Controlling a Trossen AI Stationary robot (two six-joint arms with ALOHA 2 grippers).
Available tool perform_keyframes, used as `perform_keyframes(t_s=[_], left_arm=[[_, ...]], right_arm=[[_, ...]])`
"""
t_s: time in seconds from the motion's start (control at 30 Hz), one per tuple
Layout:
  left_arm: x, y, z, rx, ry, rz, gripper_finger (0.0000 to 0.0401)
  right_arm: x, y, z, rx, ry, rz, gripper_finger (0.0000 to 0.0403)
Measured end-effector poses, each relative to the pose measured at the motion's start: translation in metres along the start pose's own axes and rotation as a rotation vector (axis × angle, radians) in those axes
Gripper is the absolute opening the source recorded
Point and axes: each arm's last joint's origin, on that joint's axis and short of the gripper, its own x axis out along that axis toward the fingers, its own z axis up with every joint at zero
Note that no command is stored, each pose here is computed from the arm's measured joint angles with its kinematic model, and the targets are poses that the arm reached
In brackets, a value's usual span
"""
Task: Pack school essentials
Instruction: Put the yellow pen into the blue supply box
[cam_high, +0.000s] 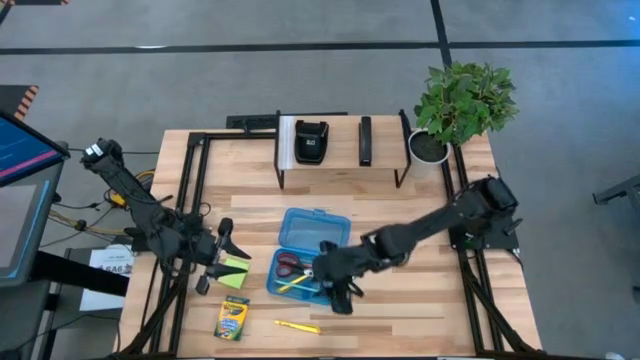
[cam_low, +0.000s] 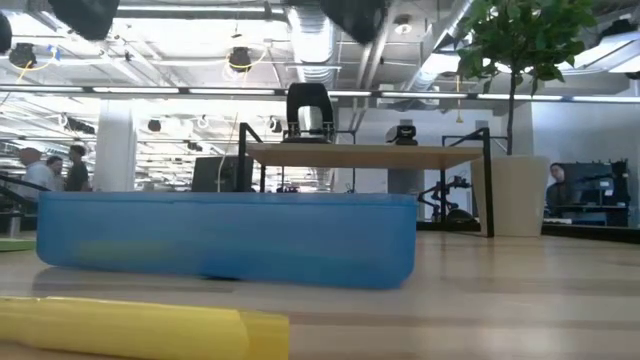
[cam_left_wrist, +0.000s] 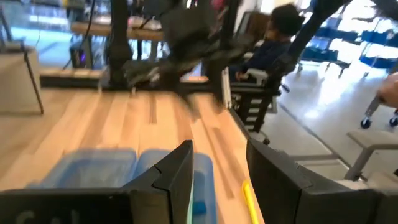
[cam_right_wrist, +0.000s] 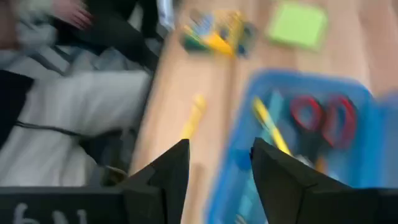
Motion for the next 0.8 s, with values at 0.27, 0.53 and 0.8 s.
perform_keyframes(t_s=[0.27, 0.53, 0.8], left_arm=[[0.01, -0.004, -0.007, 0.009, 0.027, 0.016, 0.0138], [0.012, -0.006, -0.006, 0.03, 0.012, 0.013, 0.0138], [0.012, -0.006, -0.007, 0.04, 0.014, 0.013, 0.0138]], right_arm=[[0.044, 0.035, -0.02, -0.051, -0.081, 0.077, 0.0176], [0.09, 0.039, -0.036, -0.029, 0.035, 0.022, 0.0175], [0.125, 0.048, -0.047, -0.046, 0.213, -0.018, 0.0175]])
